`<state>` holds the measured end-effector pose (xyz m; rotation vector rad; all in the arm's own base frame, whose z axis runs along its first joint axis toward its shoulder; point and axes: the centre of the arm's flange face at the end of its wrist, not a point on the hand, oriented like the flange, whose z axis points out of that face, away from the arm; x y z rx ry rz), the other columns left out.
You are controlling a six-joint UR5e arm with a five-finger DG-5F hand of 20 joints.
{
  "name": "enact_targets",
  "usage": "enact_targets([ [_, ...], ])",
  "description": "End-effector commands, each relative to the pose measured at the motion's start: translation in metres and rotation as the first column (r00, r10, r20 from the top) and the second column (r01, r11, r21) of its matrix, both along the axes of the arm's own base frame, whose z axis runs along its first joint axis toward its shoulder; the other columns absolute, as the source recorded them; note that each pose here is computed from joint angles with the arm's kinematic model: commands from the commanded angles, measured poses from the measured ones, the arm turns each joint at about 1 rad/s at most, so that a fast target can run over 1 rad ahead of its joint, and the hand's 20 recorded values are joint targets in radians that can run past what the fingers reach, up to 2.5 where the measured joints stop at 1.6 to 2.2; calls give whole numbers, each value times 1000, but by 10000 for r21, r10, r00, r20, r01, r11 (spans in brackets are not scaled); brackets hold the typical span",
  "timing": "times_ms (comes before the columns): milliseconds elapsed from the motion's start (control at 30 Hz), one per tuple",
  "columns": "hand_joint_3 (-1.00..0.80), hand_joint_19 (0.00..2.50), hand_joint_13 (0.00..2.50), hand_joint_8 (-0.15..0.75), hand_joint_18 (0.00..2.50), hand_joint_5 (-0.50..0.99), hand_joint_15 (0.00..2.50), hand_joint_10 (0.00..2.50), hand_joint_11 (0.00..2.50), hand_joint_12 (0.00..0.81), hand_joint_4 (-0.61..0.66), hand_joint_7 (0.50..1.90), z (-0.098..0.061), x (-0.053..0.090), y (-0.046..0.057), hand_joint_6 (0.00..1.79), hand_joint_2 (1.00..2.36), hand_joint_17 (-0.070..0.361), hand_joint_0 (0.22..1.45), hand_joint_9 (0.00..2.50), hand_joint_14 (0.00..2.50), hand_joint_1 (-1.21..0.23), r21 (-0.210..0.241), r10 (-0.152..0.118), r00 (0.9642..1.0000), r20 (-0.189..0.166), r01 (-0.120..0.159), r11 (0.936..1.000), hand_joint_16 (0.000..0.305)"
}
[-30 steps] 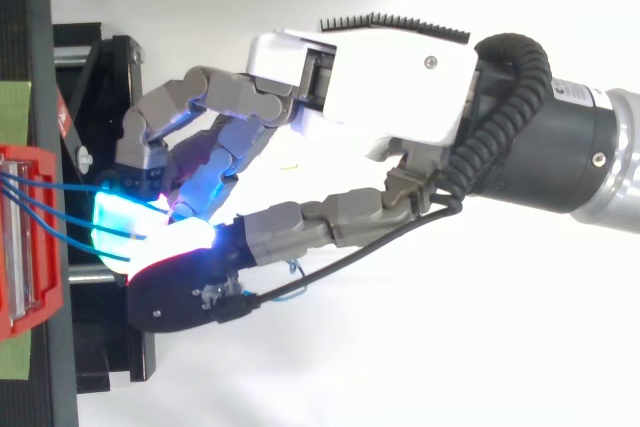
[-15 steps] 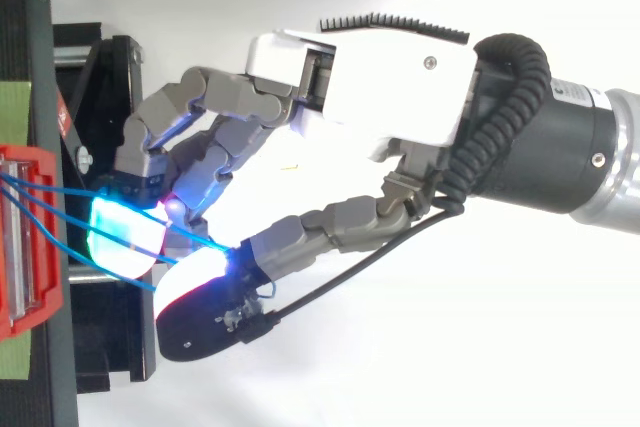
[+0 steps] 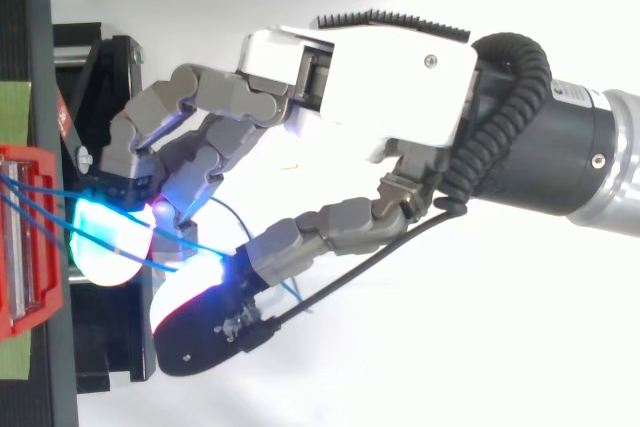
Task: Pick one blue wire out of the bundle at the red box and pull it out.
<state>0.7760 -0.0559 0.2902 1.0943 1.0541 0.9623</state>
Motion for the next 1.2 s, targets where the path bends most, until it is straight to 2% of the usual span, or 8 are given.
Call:
enact_targets([
  [0,-500,635,737,251,670,-141,435,25,730,342,193,721,0,0,0,899,1000,118,607,1062,19,-894,-3,15,10000,-3,-15,10000,52],
  [133,-500,665,772,258,685,-97,429,23,623,356,204,866,0,0,0,780,1000,124,541,1102,20,-652,-3,15,10000,-3,-15,10000,55],
  [233,-500,688,771,252,672,-78,432,23,606,358,192,973,0,0,0,710,1000,122,558,1110,18,-560,-3,15,10000,-3,-15,10000,54],
  [300,-452,694,767,249,655,-70,438,25,601,354,184,1025,0,0,0,679,1004,120,593,1112,20,-514,1,0,10000,11,0,10000,53],
  [433,-325,697,776,255,658,-63,441,24,623,359,181,1106,1,0,0,632,1014,120,618,1125,18,-553,4,0,10000,27,0,10000,53],
  [700,-183,681,779,272,677,-98,449,27,695,374,212,943,1,0,1,705,1018,126,603,1120,19,-656,1,15,10000,11,-15,10000,56],
  [933,-211,686,757,265,657,-136,458,25,716,360,213,805,1,0,0,802,1018,122,605,1068,21,-792,1,0,10000,11,0,10000,54],
  [1167,-270,685,751,258,653,-144,449,26,731,357,217,750,1,0,0,849,1017,121,614,1066,19,-815,1,0,10000,11,0,10000,54],
])
